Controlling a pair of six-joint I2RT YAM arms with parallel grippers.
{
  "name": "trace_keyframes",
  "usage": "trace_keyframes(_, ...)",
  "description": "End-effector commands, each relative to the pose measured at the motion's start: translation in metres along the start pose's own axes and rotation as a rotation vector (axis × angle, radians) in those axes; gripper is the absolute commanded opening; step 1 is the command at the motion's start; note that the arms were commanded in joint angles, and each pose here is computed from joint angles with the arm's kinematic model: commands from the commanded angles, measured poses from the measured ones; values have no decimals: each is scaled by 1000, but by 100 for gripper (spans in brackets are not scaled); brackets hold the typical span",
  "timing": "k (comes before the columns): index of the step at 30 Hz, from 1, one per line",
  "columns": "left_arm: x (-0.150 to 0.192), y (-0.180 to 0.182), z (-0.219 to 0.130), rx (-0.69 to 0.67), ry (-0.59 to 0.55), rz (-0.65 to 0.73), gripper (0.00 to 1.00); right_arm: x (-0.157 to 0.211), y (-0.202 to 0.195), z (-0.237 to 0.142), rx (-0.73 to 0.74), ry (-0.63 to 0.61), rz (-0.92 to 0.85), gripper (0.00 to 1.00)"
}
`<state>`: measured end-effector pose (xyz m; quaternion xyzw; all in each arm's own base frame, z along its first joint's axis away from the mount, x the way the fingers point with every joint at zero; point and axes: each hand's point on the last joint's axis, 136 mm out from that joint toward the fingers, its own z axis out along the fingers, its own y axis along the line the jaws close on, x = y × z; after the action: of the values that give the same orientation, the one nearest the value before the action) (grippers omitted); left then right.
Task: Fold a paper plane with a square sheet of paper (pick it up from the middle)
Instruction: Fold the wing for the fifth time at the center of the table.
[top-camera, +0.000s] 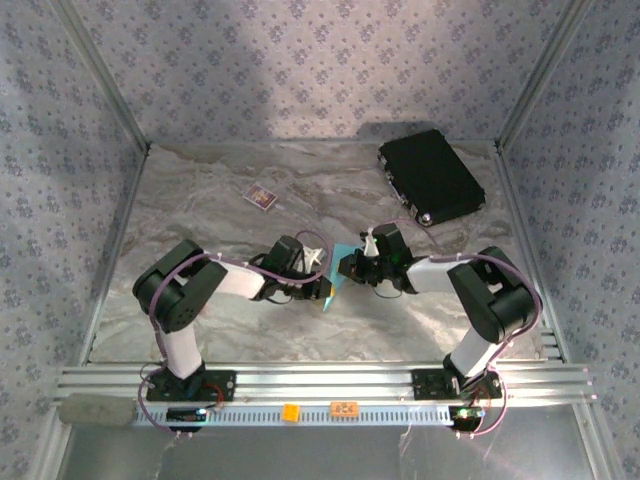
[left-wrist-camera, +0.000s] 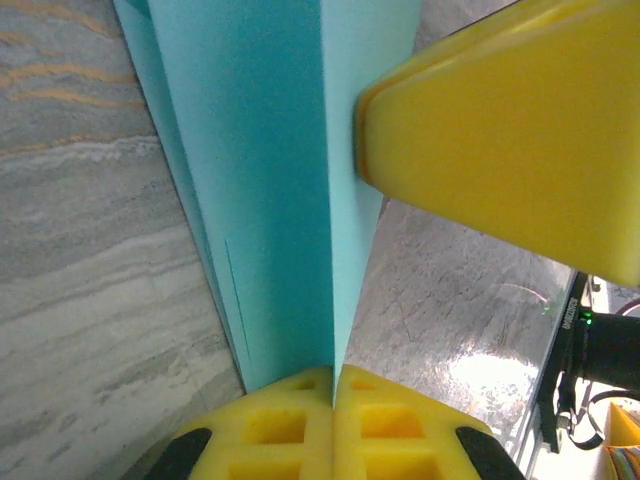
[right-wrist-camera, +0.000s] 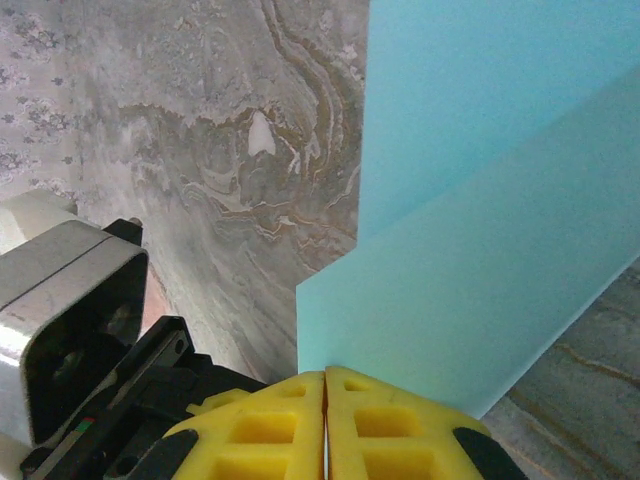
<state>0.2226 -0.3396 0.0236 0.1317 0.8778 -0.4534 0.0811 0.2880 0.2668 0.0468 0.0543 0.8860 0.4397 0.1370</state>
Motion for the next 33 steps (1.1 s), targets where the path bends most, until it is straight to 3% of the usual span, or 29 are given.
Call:
trace_keyframes(1, 21, 20, 11, -36, 58, -50, 0, -8, 5, 3, -27, -1, 2, 11)
trace_keyframes(21, 21, 27, 13, -40, 77, -89, 0, -12, -3, 9, -47, 8, 22, 12)
trace_keyframes(30, 22, 26, 14, -39, 90, -89, 0, -10, -36, 14, 70, 8, 56, 12)
trace_keyframes(33, 22, 23, 12, -29, 91, -86, 6, -8, -45, 15, 102, 11, 68, 11)
